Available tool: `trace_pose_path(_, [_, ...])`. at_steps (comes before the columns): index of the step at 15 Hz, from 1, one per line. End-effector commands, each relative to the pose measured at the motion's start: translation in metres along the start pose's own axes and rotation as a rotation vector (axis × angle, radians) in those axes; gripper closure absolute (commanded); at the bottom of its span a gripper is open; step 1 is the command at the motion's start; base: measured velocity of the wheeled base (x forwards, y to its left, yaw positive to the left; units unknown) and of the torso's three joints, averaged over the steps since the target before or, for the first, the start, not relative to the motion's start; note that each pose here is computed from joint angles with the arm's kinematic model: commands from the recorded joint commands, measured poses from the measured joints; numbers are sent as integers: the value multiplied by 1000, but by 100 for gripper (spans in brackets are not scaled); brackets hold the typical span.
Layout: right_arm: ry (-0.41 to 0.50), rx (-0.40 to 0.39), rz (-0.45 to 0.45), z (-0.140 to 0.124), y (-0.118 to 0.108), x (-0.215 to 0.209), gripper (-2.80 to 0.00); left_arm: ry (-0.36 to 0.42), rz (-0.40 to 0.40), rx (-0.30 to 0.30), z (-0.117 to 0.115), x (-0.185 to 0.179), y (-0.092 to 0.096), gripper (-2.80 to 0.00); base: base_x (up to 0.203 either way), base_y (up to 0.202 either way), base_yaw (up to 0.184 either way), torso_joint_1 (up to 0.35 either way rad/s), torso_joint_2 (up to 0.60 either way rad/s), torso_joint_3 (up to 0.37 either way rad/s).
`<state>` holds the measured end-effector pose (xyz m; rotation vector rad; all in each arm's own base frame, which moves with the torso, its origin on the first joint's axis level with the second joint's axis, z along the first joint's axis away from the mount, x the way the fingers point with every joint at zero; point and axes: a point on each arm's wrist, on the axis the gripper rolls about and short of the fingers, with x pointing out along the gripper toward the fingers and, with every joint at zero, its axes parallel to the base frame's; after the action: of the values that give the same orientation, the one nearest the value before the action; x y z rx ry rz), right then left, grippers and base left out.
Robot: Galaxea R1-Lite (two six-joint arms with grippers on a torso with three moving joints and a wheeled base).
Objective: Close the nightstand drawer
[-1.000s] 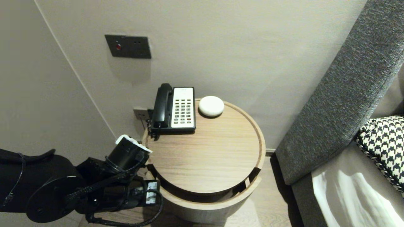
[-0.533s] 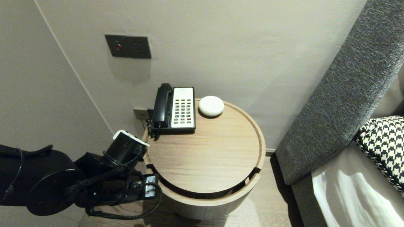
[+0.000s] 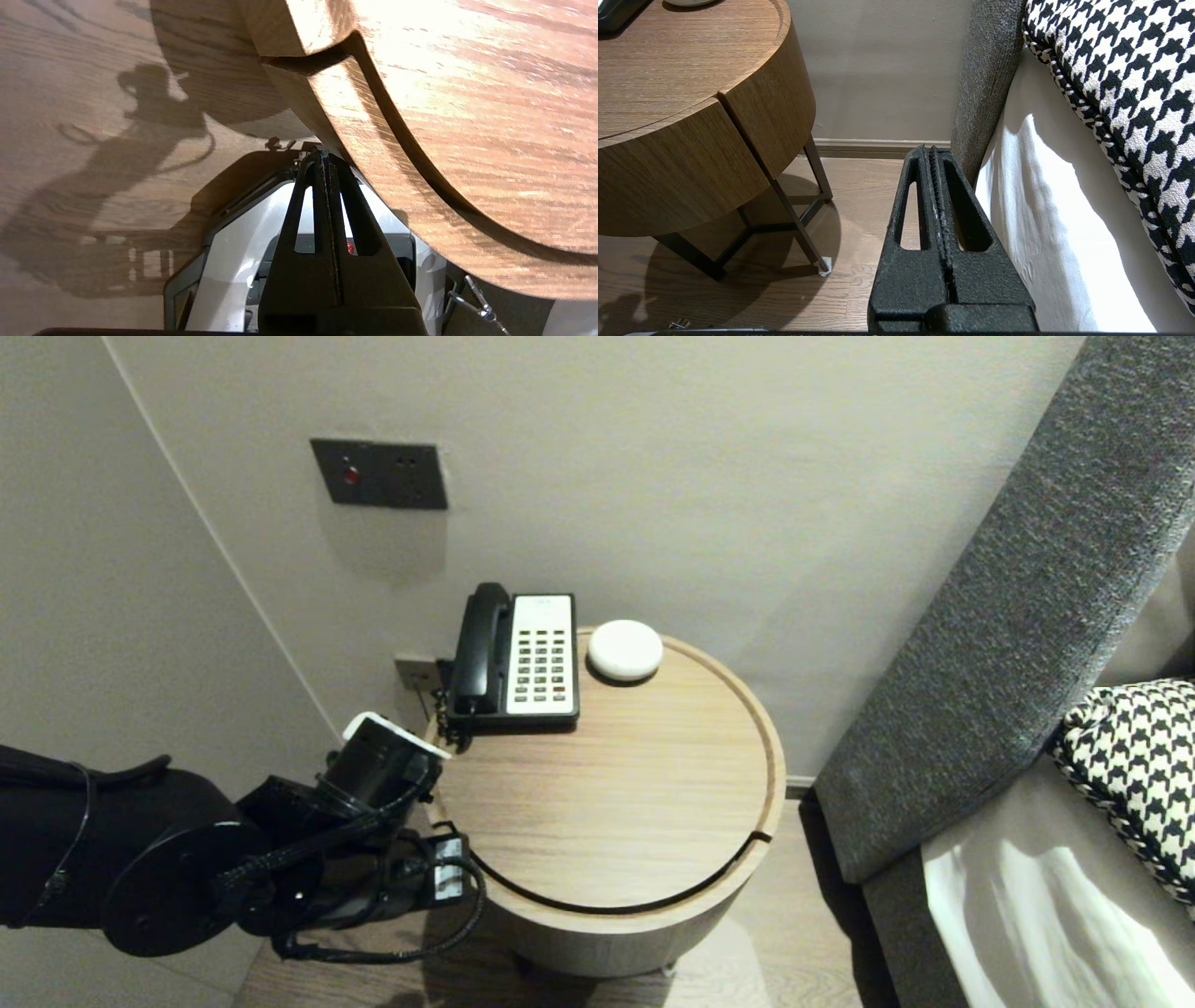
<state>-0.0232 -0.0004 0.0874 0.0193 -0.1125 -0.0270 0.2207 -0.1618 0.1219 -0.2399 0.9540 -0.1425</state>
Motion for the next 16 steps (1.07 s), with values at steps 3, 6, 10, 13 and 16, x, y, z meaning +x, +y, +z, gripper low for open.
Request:
trace_pose_path(3, [39,-1,0,-11,0,2,0,-3,-2,-17,2,3,-3,0,0,0,0,0,0,0])
trace_pose_path(6, [39,-1,0,-11,0,2,0,-12,-8,-31,4,1,-4,0,0,0,0,0,0,0])
trace_pose_path(10, [39,-1,0,-11,0,2,0,13,12,-13,-4,0,3,0,0,0,0,0,0,0])
trace_pose_path(13, [39,-1,-1,-11,0,2,0,45,13,15,-18,-2,4,0,0,0,0,0,0,0])
trace_pose_path(16, [39,-1,0,-11,0,2,0,57,20,22,-26,-9,12,0,0,0,0,0,0,0])
